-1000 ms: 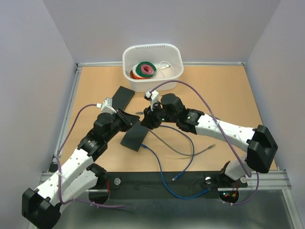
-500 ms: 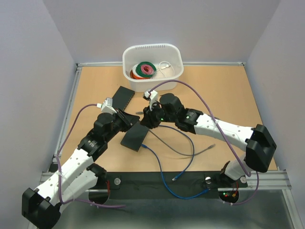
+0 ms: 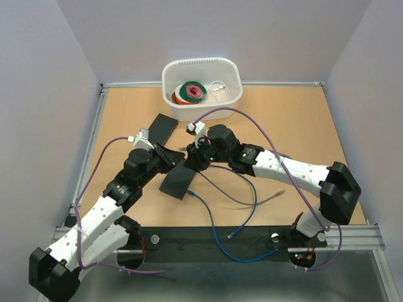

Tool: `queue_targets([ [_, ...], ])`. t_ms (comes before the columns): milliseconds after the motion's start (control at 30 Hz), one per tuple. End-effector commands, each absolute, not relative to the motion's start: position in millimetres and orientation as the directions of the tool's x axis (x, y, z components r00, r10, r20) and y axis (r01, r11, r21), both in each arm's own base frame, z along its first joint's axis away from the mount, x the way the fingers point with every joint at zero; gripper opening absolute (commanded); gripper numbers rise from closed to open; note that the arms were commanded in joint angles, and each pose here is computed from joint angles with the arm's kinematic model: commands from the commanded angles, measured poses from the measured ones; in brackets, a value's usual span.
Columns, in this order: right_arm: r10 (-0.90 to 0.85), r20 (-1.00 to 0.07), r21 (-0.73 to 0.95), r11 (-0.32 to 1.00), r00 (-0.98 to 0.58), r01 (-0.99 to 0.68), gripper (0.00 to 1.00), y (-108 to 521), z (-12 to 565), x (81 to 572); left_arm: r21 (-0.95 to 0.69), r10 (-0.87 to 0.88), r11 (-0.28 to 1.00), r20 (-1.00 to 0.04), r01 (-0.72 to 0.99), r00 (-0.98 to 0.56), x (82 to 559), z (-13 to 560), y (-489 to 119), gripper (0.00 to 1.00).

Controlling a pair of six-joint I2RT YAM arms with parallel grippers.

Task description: Insert the plug into the switch port

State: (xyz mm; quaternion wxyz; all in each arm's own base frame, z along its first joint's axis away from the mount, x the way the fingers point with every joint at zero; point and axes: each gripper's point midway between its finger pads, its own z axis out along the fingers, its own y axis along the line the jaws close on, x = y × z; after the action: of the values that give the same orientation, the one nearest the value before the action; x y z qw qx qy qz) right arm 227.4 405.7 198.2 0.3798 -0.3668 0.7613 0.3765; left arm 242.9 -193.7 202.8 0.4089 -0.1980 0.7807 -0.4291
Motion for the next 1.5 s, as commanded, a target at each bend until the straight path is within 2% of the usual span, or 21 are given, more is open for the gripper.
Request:
queue_targets([
  [0, -0.223, -0.892, 0.276, 0.422, -0.394, -0.864, 0.37, 417.9, 226.7, 231.0, -0.856, -0.681, 0.500, -0.484, 0.133, -0.550, 244.6, 242.3, -198.7, 0.00],
  [200, -0.208, -0.900, 0.264, 0.438, -0.383, -0.860, 0.34, 415.4, 233.2, 233.5, -0.854, -0.681, 0.504, -0.483, 0.128, -0.550, 244.8, 239.3, -198.2, 0.00],
  [333, -0.197, -0.905, 0.263, 0.441, -0.378, -0.858, 0.41, 414.1, 238.3, 233.1, -0.853, -0.678, 0.505, -0.484, 0.128, -0.553, 244.1, 237.7, -198.6, 0.00],
  [467, -0.195, -0.905, 0.265, 0.440, -0.379, -0.858, 0.42, 413.4, 238.6, 232.8, -0.854, -0.680, 0.504, -0.483, 0.127, -0.552, 243.8, 238.0, -197.9, 0.00],
  [700, -0.188, -0.907, 0.268, 0.433, -0.377, -0.861, 0.37, 412.2, 242.9, 230.6, -0.851, -0.677, 0.510, -0.487, 0.125, -0.551, 243.6, 236.4, -197.3, 0.00],
  [1033, -0.176, -0.910, 0.275, 0.424, -0.376, -0.863, 0.36, 412.0, 249.0, 229.1, -0.849, -0.675, 0.515, -0.486, 0.117, -0.554, 244.2, 231.9, -197.3, 0.00],
  [1300, -0.190, -0.902, 0.282, 0.421, -0.388, -0.862, 0.23, 413.3, 241.5, 227.4, -0.850, -0.677, 0.513, -0.487, 0.120, -0.552, 244.1, 233.6, -197.0, 0.00],
  [1333, -0.190, -0.902, 0.282, 0.421, -0.388, -0.862, 0.16, 413.3, 241.1, 227.4, -0.850, -0.677, 0.513, -0.487, 0.120, -0.552, 243.8, 233.3, -197.1, 0.00],
  [1400, -0.185, -0.904, 0.281, 0.425, -0.386, -0.860, 0.11, 412.5, 242.3, 228.0, -0.849, -0.677, 0.514, -0.487, 0.118, -0.552, 244.0, 232.5, -196.6, 0.00],
  [1467, -0.183, -0.904, 0.280, 0.429, -0.387, -0.859, 0.01, 411.3, 242.2, 228.7, -0.848, -0.675, 0.517, -0.486, 0.115, -0.556, 243.7, 229.8, -197.0, 0.00],
])
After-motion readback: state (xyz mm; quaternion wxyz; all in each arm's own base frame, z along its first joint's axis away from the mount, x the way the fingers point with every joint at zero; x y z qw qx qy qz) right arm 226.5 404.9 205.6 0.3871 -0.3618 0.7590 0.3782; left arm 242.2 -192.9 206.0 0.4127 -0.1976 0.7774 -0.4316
